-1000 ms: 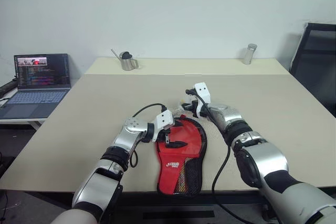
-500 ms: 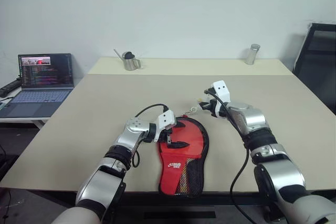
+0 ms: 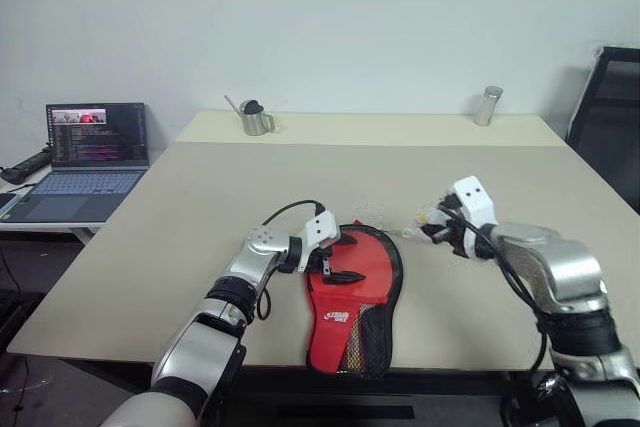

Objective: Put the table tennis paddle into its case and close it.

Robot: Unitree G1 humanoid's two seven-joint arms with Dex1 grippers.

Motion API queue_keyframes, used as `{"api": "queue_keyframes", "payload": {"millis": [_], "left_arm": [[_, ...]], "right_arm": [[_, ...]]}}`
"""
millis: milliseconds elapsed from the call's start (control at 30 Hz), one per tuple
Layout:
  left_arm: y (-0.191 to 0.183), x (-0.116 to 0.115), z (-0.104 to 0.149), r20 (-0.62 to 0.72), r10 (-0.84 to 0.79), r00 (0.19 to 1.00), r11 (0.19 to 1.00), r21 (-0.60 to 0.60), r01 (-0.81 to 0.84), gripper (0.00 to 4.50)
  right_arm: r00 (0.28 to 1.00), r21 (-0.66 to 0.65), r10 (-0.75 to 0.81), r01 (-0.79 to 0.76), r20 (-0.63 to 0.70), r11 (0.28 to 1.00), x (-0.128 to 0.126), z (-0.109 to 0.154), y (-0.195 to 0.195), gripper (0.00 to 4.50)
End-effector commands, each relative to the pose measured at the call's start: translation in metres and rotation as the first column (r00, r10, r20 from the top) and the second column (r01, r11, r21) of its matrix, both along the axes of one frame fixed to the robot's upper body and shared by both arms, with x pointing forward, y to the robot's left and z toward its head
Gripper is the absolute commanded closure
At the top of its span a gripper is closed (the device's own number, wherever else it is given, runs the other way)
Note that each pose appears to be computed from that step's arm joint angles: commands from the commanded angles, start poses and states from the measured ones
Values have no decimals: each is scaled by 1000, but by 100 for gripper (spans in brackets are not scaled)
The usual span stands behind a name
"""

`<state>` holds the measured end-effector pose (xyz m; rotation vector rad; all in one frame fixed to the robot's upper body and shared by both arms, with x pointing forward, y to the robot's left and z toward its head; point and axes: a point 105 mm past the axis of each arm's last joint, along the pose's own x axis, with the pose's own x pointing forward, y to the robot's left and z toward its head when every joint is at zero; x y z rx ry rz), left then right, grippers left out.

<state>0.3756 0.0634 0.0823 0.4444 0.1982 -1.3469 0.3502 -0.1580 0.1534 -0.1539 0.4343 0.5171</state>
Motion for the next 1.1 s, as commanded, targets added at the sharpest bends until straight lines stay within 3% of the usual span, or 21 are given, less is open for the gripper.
{"api": "queue_keyframes", "payload": {"millis": [33, 200, 400, 867, 1100], "left_arm": [[14, -15, -46, -122, 26, 992, 992, 128, -10, 0], [11, -13, -44, -113, 22, 993, 991, 130, -7, 0], [7, -12, -43, -104, 10, 995, 991, 133, 4, 0], [-1, -13, -43, -92, -7, 996, 991, 134, 20, 0], [-2, -12, -43, -85, -7, 996, 991, 132, 18, 0]], "right_arm": [[997, 20, 74, -73, -20, 997, -35, 12, 0, 426], [969, 31, 190, -187, -159, 982, -84, -7, 5, 426], [929, 31, 267, -268, -257, 963, -123, -26, 8, 426], [776, 158, 505, -483, -377, 861, -199, -43, 36, 427], [693, 222, 583, -545, -423, 809, -225, -46, 40, 427]]}}
